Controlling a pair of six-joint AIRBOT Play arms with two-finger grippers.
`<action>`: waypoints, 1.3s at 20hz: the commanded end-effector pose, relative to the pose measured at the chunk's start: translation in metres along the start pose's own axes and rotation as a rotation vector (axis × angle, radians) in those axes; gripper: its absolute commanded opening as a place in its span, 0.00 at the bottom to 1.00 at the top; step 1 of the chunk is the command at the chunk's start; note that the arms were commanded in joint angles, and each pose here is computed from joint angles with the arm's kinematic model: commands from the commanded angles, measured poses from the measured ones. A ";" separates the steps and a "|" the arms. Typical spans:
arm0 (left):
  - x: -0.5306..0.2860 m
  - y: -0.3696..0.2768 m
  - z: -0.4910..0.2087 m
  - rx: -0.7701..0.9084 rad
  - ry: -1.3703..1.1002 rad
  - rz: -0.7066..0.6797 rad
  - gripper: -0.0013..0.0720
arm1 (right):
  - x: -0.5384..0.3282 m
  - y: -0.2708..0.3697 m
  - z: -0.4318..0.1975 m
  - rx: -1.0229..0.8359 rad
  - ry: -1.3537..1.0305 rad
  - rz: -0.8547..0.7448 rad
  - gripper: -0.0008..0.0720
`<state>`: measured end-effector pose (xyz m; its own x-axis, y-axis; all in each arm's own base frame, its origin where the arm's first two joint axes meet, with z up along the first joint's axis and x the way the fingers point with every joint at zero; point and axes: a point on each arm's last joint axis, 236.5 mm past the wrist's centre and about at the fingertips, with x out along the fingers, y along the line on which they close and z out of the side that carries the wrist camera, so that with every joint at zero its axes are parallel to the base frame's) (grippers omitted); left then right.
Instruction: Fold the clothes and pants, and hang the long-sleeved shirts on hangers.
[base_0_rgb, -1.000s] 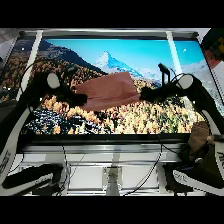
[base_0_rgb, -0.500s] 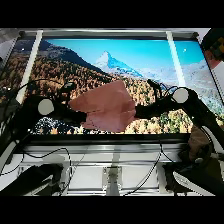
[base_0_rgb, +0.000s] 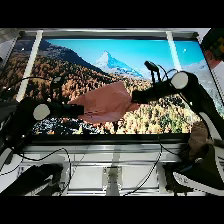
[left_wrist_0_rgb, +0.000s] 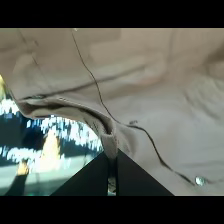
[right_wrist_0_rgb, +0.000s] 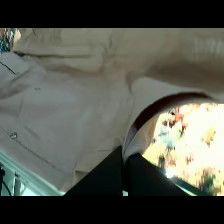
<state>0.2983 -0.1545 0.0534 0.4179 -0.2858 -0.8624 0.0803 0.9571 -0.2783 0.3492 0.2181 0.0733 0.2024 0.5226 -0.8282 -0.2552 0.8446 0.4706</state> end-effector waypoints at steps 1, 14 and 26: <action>0.001 0.011 0.027 -0.099 -0.093 0.003 0.04 | 0.009 0.003 0.047 -0.037 -0.040 -0.002 0.03; 0.040 0.051 0.060 -0.368 -0.151 0.043 0.04 | 0.059 -0.015 0.150 0.116 -0.156 0.012 0.03; 0.046 0.065 0.120 -0.727 -0.371 -0.076 0.04 | 0.056 -0.050 0.189 0.308 -0.297 0.017 0.03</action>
<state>0.4211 -0.1033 0.0463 0.6928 -0.1991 -0.6931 -0.3900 0.7050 -0.5923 0.5416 0.2290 0.0568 0.4381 0.5127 -0.7384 -0.0019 0.8219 0.5696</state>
